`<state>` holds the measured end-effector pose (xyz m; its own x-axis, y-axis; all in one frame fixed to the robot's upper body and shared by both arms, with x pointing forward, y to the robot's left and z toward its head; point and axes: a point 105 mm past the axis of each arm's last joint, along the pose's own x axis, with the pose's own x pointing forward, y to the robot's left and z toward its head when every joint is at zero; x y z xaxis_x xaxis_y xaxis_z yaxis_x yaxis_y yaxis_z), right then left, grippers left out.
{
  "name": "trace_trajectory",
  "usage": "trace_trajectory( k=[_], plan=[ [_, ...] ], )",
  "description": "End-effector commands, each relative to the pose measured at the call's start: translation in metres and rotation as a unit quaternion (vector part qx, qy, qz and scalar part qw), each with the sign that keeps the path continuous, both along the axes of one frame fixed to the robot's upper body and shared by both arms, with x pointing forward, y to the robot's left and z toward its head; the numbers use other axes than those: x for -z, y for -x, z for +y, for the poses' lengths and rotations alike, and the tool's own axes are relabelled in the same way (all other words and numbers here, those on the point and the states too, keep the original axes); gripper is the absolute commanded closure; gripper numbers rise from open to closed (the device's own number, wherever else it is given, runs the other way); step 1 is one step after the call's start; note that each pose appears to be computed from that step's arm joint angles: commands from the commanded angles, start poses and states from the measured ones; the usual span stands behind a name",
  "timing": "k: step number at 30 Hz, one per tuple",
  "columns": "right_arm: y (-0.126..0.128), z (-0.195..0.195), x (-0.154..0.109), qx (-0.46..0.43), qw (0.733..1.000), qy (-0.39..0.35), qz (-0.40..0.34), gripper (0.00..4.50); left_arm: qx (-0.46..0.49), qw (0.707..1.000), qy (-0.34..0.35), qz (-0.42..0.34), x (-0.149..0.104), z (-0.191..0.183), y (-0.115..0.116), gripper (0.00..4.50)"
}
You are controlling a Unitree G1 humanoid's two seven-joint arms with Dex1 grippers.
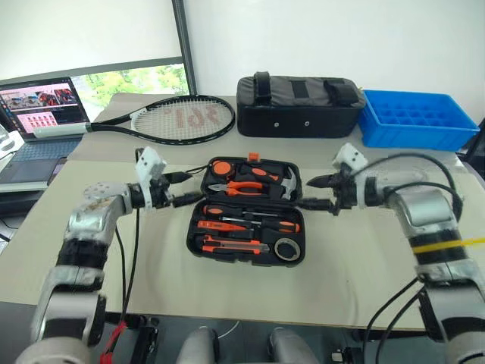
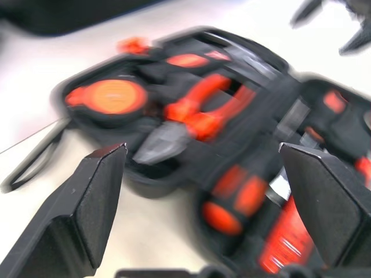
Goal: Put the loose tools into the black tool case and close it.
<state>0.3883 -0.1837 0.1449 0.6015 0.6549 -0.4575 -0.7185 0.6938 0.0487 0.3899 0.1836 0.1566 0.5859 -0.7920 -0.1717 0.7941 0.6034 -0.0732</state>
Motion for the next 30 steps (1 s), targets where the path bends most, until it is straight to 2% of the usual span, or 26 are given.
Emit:
trace_trajectory(
  k=[1,6,7,9,18,19,28,30],
  plan=[
    [-0.017,-0.010,-0.006,0.080,0.994,-0.054,0.042,0.05,-0.020,0.999,0.039,0.026,-0.008,0.007,-0.013,0.00],
    [-0.032,0.002,0.000,0.122,0.981,-0.127,0.087,0.05,-0.023,0.997,0.044,0.061,-0.004,0.004,-0.023,0.00],
    [-0.034,0.006,-0.001,0.117,0.979,-0.139,0.090,0.55,-0.021,0.996,0.048,0.067,-0.004,0.004,-0.023,0.00],
    [-0.035,0.014,-0.002,0.105,0.979,-0.150,0.091,1.07,-0.022,0.996,0.053,0.074,-0.004,0.004,-0.024,0.00],
    [-0.035,0.029,0.000,0.082,0.980,-0.157,0.091,4.25,-0.043,0.989,0.086,0.113,0.001,0.009,-0.026,0.00],
    [-0.035,0.029,0.000,0.080,0.980,-0.158,0.090,4.47,-0.045,0.988,0.092,0.118,0.002,0.010,-0.026,0.00],
    [-0.035,0.032,-0.004,0.069,0.981,-0.165,0.078,4.47,-0.046,0.981,0.107,0.158,0.018,0.008,-0.021,0.00],
    [-0.035,0.033,-0.008,0.060,0.981,-0.170,0.068,4.50,-0.052,0.979,0.110,0.164,0.021,0.006,-0.022,0.52]
  ],
)
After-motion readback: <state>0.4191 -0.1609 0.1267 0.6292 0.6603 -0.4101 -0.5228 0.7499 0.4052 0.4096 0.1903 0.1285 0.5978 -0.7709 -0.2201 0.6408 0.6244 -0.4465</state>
